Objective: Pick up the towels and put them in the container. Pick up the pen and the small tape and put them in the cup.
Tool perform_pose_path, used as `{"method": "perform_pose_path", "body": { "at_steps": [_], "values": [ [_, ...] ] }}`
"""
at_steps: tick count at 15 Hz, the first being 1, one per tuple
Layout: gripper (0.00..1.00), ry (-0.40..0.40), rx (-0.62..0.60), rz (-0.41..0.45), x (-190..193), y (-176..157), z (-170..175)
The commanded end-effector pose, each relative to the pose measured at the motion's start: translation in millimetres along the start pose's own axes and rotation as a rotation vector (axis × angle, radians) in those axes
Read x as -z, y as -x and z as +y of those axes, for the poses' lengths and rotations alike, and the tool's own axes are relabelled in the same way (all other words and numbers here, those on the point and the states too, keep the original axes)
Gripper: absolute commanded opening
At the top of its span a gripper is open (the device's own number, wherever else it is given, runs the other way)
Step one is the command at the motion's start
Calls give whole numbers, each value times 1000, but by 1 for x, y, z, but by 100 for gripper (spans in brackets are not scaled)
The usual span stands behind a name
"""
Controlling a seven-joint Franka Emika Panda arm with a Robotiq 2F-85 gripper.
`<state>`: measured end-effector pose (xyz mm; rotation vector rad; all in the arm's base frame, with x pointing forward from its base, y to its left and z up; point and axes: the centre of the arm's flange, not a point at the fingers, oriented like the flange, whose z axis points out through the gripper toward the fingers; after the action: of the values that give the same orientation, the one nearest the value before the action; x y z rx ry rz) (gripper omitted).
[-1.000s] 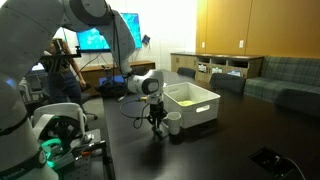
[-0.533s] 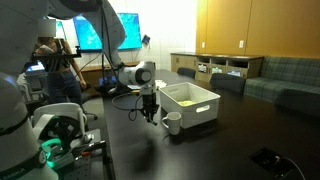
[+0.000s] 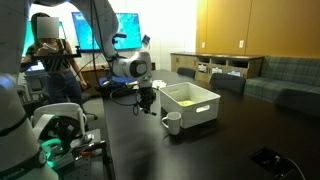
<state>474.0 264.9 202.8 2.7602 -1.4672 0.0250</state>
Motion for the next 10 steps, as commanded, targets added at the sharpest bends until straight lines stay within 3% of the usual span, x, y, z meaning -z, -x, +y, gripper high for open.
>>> {"method": "perform_pose_path", "body": {
  "at_steps": [1,10],
  "values": [
    [5,-73,143,-95,25,-21,14],
    [5,-106,375,-319,39,-68,19]
  ]
}}
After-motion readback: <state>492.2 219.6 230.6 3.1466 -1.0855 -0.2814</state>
